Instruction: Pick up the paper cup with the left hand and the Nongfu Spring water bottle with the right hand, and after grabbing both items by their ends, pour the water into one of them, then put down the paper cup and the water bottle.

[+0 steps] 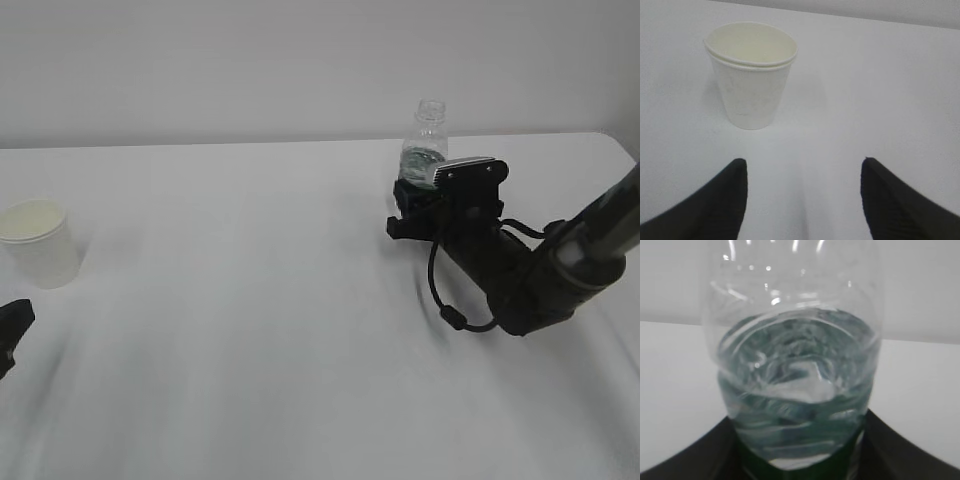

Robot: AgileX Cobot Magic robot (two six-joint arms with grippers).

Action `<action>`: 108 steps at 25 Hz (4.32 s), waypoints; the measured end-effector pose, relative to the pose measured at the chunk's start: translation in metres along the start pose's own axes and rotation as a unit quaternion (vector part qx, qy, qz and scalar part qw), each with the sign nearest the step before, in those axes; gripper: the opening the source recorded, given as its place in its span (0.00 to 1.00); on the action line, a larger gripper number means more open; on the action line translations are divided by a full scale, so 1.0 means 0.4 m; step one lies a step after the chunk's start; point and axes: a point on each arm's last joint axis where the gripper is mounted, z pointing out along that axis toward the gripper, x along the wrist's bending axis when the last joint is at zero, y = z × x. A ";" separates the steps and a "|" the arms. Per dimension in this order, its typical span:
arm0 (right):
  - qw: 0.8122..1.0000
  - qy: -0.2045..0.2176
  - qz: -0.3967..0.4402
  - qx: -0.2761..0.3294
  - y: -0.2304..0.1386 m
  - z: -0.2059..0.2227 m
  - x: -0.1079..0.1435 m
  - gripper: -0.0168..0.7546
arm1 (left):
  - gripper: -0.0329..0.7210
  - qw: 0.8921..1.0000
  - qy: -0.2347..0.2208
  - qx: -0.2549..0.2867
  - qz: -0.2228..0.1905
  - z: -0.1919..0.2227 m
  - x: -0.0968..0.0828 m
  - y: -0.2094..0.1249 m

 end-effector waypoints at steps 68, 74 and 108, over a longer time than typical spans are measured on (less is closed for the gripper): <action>0.995 0.068 0.000 0.067 0.143 -0.410 0.042 0.49 | 0.90 1.000 0.002 -0.013 0.004 0.023 0.000 0.015; 0.995 0.071 0.004 0.077 0.134 -0.422 0.044 0.49 | 0.89 1.000 0.006 0.007 0.002 0.059 0.006 0.000; 0.992 0.091 0.016 0.080 0.134 -0.425 0.054 0.48 | 0.85 0.997 0.060 -0.029 0.035 0.214 0.036 0.030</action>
